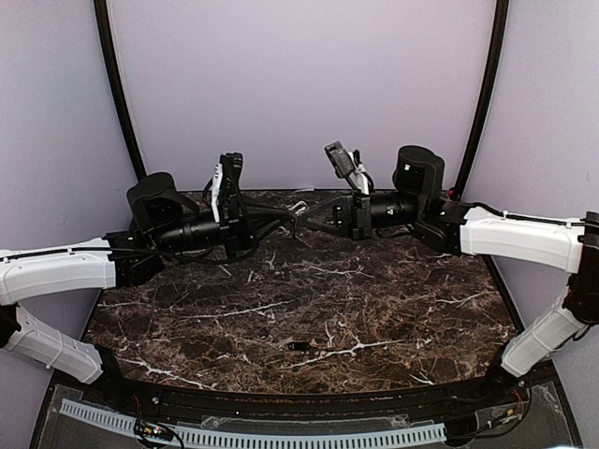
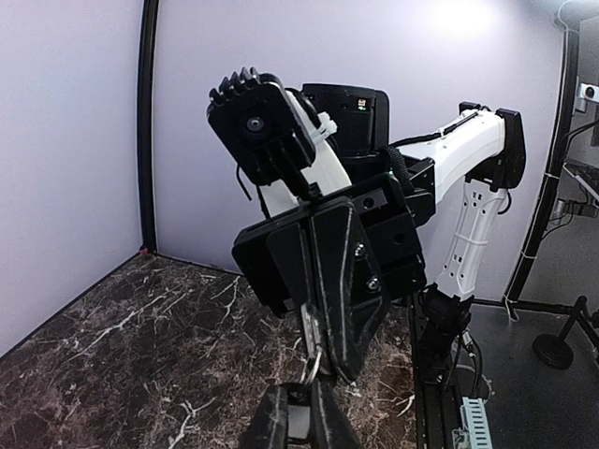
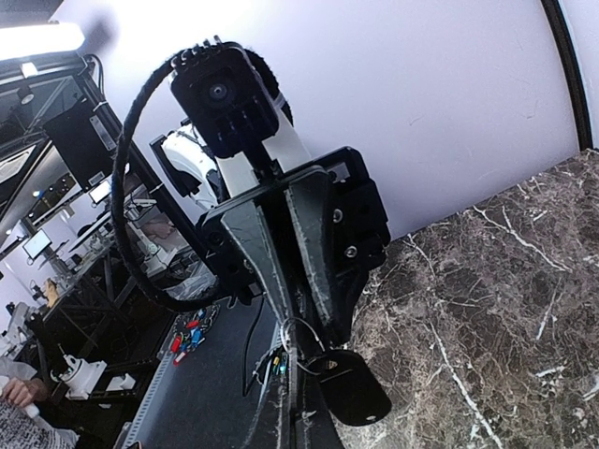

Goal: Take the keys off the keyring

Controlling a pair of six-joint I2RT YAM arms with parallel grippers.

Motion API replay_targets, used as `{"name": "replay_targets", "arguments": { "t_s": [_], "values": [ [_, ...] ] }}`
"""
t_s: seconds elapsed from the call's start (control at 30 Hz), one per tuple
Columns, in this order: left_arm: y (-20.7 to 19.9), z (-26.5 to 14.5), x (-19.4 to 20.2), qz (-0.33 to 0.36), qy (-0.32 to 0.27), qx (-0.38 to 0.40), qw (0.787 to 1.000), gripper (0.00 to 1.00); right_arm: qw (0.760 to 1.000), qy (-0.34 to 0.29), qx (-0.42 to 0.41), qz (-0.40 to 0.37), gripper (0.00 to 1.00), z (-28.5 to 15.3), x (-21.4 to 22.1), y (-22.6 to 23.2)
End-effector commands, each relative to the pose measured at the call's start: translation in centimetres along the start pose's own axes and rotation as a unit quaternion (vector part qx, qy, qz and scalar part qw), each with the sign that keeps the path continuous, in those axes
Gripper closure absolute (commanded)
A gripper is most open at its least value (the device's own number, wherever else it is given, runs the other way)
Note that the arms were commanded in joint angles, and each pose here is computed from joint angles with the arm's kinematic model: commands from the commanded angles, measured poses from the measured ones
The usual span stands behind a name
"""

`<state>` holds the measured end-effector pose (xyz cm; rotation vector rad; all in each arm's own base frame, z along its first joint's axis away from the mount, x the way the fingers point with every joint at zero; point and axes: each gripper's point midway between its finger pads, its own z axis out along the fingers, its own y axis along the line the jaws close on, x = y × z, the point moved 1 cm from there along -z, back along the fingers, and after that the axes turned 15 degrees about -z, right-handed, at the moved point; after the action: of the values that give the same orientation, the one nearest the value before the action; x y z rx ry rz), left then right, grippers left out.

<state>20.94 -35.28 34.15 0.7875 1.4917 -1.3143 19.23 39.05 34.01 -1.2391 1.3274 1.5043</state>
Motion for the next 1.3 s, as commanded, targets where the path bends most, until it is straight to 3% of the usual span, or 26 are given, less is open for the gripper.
{"name": "replay_targets", "arguments": {
  "t_s": [0.0,0.27,0.53,1.27],
  "values": [
    [-0.9,-0.8,-1.4,0.038,-0.032,0.013,0.999,0.84,1.000,-0.014,-0.015,-0.005,1.00,-0.1,-1.1,0.7],
    [-2.7,-0.5,-0.9,0.059,-0.021,0.060,0.996,0.73,0.999,-0.027,-0.042,0.004,1.00,-0.1,-1.9,1.5],
    [-2.8,0.1,-1.0,0.068,-0.022,0.060,0.996,0.77,0.999,-0.027,-0.046,0.011,1.00,-0.1,-1.9,1.5],
    [-2.8,0.8,-1.8,0.084,-0.037,0.058,0.994,0.74,0.998,-0.021,-0.046,0.023,1.00,-0.1,-1.3,1.4]
  ]
}}
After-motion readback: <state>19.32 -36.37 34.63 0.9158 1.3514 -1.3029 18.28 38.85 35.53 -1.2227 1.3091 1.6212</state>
